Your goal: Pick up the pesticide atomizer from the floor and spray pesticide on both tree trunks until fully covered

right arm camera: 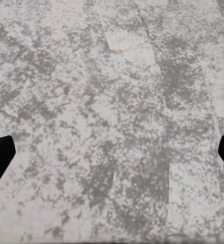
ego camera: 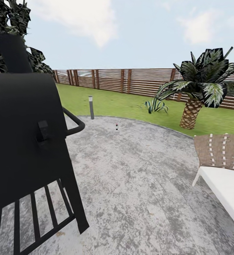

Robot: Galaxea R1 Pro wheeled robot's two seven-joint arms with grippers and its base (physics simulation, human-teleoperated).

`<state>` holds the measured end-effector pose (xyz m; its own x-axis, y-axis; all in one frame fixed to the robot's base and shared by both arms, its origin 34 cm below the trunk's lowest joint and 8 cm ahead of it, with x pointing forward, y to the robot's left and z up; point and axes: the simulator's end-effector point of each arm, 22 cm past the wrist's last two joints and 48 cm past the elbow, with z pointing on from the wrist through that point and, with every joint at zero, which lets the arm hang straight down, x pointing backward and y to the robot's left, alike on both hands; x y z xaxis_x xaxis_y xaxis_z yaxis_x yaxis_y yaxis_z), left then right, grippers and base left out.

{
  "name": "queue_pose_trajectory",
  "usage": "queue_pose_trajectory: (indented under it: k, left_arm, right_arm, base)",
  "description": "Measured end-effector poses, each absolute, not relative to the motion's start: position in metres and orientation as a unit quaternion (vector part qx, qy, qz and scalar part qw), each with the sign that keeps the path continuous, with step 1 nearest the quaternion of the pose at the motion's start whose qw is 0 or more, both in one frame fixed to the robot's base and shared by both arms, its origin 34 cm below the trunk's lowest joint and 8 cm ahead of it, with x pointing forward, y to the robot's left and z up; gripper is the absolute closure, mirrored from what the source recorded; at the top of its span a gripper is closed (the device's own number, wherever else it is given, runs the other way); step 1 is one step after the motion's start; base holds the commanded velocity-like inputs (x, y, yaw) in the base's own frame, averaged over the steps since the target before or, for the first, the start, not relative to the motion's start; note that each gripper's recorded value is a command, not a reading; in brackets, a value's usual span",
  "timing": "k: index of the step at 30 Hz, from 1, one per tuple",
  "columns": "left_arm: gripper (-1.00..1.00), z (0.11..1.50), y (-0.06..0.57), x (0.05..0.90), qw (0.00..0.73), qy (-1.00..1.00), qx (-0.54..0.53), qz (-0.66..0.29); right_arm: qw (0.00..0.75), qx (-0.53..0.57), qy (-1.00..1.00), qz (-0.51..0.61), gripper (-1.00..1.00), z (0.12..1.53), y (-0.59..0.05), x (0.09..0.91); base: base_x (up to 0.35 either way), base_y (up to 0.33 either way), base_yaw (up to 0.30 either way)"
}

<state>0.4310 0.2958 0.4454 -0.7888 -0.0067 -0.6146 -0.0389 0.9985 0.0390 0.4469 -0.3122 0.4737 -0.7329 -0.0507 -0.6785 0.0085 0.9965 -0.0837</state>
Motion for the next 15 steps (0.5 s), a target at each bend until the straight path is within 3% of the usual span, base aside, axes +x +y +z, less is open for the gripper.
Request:
queue_pose_trajectory:
  k: [15]
  left_arm:
    - [-1.00,0.411,0.299,0.421,0.314,0.949,-0.017,0.027]
  right_arm:
    - [0.355,-0.012,0.934,-0.040,-1.00,0.438,-0.312,0.437]
  base:
    - [0.000,0.000,-0.142]
